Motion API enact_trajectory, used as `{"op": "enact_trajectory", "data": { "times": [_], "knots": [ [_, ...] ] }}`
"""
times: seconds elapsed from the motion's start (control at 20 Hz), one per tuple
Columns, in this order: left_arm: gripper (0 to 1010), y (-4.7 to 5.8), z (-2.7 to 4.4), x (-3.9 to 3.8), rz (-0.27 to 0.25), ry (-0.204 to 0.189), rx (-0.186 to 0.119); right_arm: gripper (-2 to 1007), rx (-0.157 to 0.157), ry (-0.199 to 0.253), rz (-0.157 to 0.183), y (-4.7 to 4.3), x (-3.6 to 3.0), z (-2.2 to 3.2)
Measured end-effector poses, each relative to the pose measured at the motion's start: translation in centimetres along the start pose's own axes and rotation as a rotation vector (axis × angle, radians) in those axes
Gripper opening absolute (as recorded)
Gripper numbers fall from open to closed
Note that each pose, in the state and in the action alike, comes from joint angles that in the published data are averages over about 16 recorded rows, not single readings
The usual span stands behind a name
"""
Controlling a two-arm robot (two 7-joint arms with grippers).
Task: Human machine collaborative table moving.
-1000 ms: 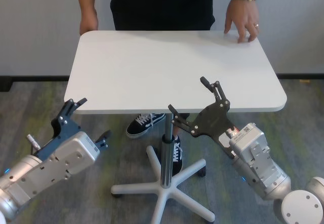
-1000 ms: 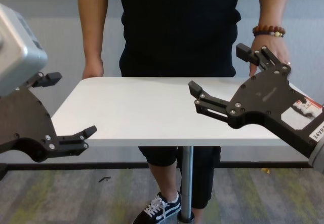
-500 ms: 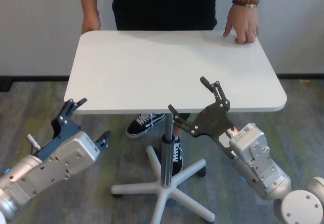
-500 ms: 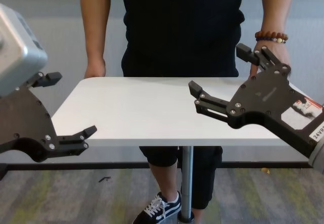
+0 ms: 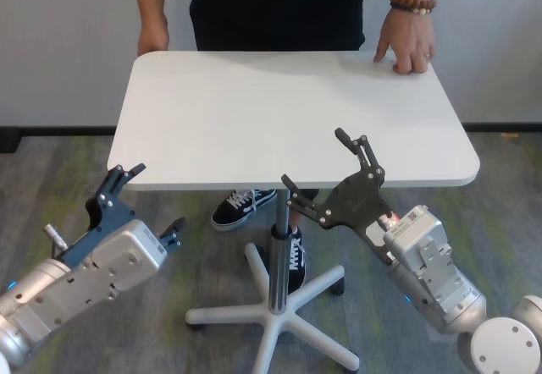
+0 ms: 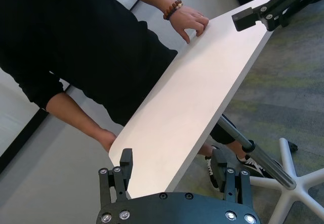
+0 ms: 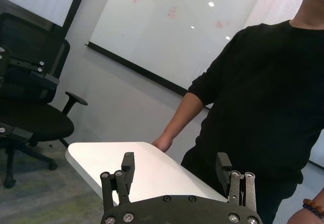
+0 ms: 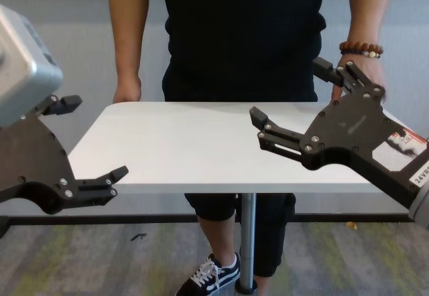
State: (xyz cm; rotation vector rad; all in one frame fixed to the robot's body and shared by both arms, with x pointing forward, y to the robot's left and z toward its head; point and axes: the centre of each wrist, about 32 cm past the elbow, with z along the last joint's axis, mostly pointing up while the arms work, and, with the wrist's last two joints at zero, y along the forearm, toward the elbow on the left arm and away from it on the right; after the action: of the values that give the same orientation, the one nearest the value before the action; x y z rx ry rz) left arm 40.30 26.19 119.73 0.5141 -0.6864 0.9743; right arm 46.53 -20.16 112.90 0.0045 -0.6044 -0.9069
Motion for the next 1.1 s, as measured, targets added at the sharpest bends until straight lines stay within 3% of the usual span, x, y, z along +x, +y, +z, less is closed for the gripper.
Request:
{"op": "enact_trajectory", "data": {
  "times": [1.1],
  "knots": [
    [1000, -0.01, 0.0, 0.0, 0.0, 0.0, 0.0, 1005, -0.001, 0.0, -0.001, -0.01, 0.01, 0.0]
  ]
}}
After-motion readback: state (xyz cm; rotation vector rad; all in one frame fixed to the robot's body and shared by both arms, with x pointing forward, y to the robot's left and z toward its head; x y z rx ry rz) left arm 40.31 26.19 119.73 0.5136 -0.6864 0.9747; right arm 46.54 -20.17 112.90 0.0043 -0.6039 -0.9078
